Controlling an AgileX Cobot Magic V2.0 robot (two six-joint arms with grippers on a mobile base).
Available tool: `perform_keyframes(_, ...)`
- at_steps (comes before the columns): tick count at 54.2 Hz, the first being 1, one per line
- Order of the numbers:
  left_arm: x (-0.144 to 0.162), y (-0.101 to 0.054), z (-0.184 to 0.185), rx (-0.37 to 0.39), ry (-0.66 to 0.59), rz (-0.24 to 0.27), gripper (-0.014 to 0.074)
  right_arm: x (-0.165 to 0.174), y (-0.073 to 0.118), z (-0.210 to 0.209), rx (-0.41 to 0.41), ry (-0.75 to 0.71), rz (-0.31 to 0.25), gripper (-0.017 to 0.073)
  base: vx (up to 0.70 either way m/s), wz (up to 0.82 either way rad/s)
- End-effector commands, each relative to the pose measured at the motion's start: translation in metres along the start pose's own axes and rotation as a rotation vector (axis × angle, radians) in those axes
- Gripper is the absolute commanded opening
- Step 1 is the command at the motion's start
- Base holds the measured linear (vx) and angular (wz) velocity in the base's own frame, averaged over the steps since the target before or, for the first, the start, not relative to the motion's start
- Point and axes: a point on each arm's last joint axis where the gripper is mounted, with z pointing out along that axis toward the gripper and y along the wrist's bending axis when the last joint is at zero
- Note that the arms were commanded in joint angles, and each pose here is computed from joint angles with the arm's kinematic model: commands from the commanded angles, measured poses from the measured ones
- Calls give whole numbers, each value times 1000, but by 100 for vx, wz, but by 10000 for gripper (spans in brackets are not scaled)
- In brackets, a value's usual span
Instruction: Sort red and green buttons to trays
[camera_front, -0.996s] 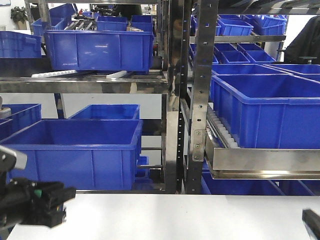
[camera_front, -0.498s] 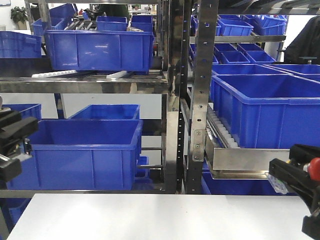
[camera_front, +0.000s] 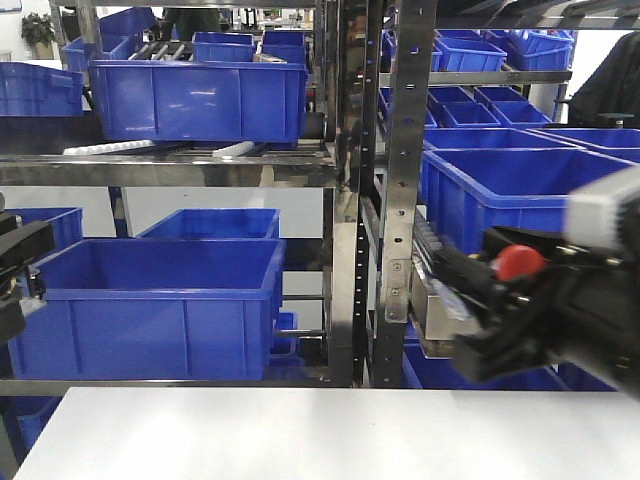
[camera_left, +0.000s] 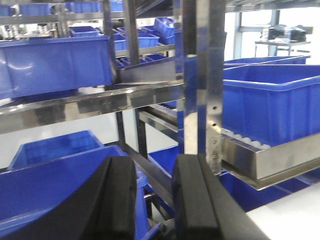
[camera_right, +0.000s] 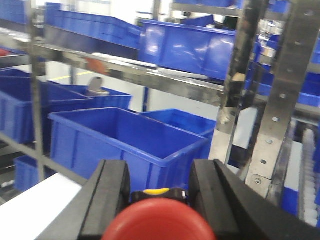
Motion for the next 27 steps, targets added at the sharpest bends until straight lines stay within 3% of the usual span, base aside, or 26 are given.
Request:
perform_keyframes(1,-18,-1,-5,2,-76,-69,0,-20,11,6,53,-32,-30,-9,0,0)
perform_keyframes(9,-18,-2,-5,3,-76,-69,0,-23,24,19,103,-4,-68,-9,0,0)
perform_keyframes(27,-18,-1,-4,2,-75,-69,0,-43,3,-14,261,-78,-43,-9,0,0)
